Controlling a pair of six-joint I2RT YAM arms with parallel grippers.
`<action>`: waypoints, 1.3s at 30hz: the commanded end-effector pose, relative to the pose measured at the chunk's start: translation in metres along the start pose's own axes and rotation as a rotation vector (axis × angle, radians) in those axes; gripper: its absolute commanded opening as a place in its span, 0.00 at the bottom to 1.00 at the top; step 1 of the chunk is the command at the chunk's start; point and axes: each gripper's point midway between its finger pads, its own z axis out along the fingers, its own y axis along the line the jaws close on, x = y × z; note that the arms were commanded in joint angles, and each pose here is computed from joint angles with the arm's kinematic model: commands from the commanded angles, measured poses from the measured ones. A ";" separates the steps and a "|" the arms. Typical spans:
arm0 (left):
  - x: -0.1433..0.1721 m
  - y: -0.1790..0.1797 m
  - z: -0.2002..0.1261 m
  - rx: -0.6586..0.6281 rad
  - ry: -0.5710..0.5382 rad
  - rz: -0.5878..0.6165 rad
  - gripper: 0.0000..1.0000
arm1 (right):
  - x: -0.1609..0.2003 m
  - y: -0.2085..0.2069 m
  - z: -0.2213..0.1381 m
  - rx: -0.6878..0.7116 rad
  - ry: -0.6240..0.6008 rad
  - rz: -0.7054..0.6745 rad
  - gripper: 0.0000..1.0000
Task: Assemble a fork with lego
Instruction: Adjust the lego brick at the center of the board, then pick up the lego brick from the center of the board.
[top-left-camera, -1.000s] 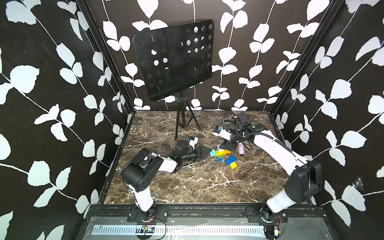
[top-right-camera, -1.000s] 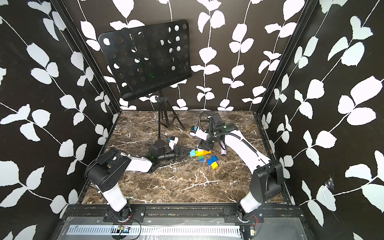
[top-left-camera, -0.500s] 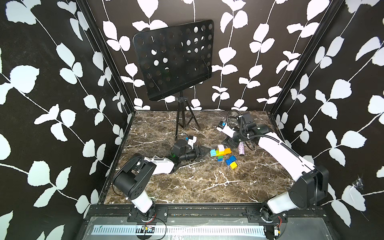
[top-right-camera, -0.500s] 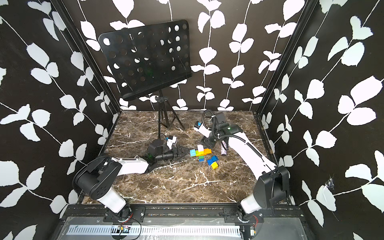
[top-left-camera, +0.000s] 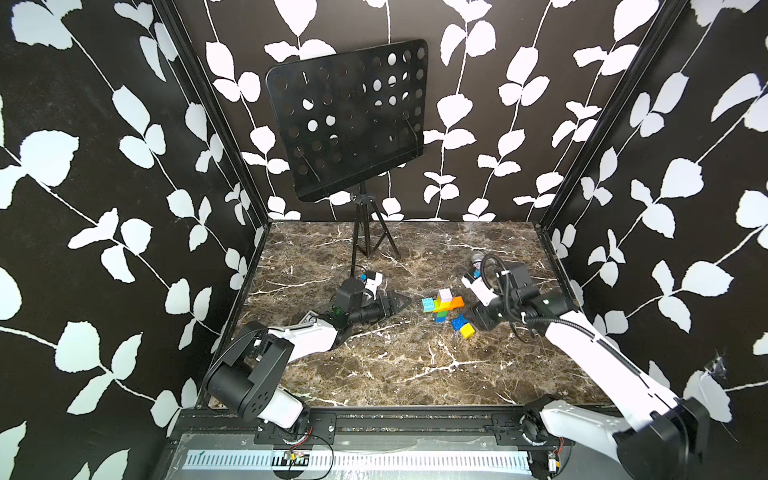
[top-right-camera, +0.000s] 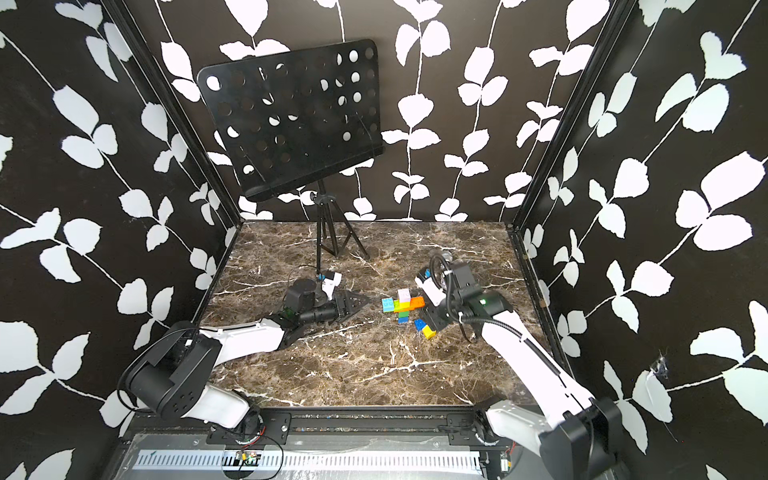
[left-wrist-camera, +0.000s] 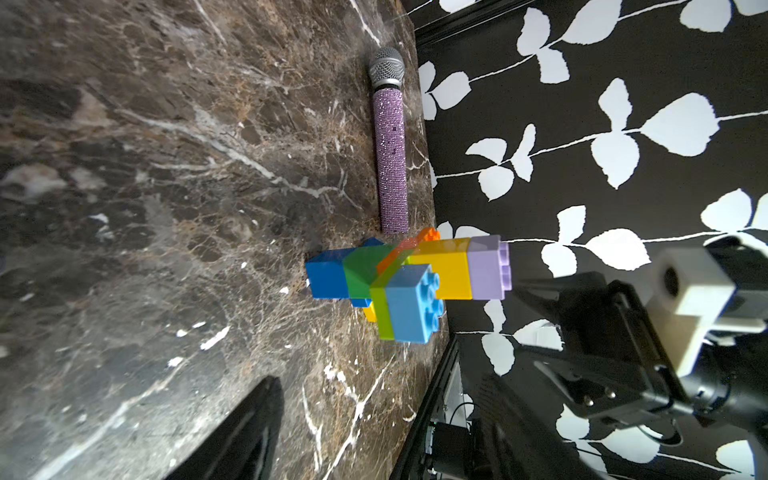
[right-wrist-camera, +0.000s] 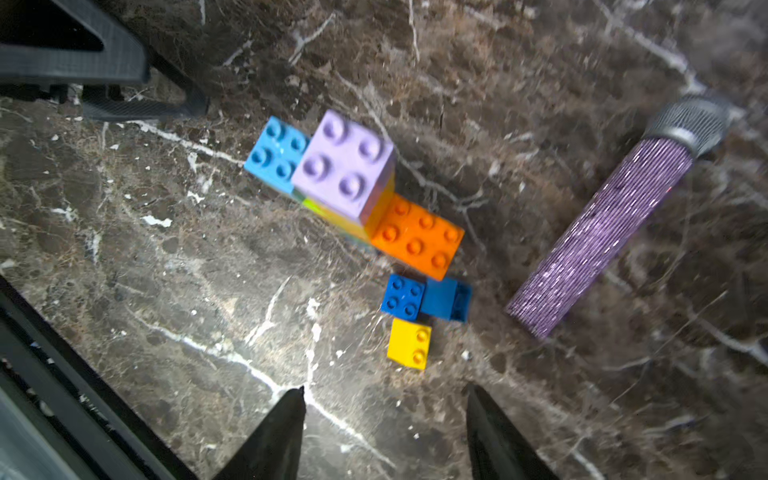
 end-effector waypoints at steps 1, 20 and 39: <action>0.003 0.009 -0.009 -0.022 -0.003 0.022 0.77 | 0.017 0.015 0.011 -0.075 -0.047 0.156 0.59; 0.017 0.019 -0.021 -0.048 0.021 0.035 0.76 | 0.048 0.003 0.105 -0.051 -0.041 0.354 0.58; 0.020 0.025 -0.027 -0.055 0.046 0.022 0.76 | 0.035 -0.021 0.114 0.123 -0.228 0.304 0.56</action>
